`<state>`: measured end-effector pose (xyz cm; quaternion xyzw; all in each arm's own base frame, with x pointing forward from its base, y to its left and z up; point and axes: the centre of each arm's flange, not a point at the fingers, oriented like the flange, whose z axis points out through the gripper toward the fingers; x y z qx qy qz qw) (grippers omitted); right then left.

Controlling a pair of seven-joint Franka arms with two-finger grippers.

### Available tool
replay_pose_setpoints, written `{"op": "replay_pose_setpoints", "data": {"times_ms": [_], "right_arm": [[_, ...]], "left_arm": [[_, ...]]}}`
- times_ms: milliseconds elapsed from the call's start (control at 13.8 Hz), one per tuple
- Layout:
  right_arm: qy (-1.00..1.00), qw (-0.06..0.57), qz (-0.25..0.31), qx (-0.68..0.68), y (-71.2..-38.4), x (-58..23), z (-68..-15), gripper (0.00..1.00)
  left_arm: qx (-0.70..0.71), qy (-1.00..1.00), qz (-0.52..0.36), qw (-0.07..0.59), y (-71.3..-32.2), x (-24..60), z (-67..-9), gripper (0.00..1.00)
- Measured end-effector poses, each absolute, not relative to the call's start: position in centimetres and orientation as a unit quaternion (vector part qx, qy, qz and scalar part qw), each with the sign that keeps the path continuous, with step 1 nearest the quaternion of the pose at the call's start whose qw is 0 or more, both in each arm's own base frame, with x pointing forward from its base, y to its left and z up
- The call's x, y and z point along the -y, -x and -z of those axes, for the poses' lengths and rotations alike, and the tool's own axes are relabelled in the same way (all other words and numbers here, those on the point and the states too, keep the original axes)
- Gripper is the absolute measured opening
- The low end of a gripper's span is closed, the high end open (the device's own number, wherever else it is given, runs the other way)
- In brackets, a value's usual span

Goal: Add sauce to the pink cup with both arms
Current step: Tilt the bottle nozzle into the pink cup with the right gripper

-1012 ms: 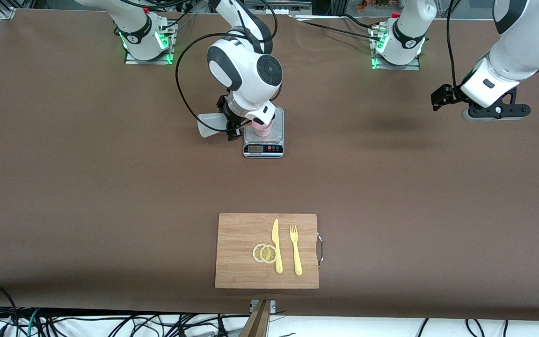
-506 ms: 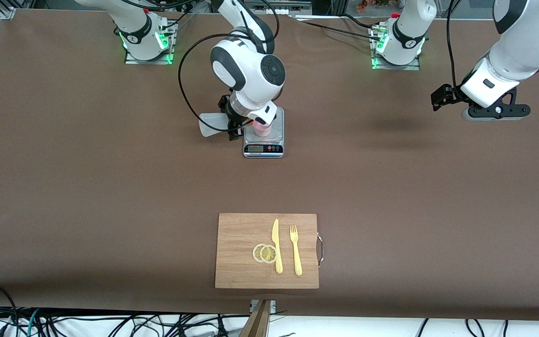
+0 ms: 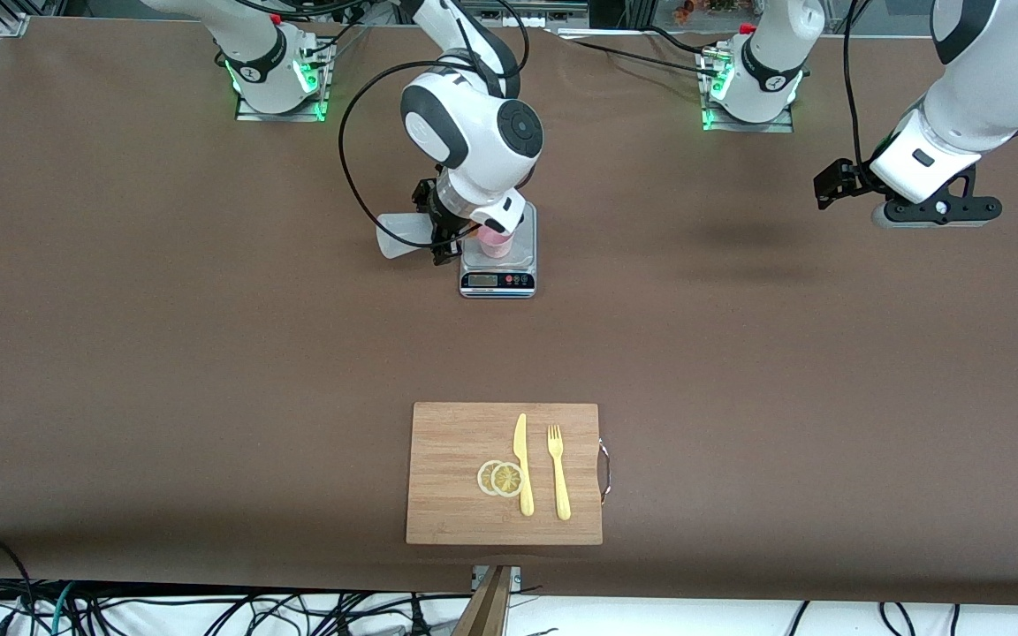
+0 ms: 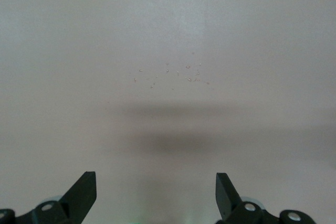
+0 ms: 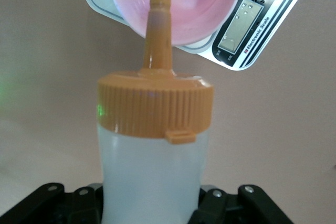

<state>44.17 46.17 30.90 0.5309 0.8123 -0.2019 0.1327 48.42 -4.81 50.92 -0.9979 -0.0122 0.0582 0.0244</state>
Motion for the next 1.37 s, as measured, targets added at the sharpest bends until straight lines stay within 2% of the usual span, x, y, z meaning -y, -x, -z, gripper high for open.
{"op": "replay_pose_setpoints", "data": {"times_ms": [1374], "right_arm": [[-0.528,0.137,0.209,-0.812,-44.18,-46.04,-30.57,0.26]], "left_arm": [[0.012,0.998,-0.058,0.024,-48.44,4.81,-50.98,1.0]]}}
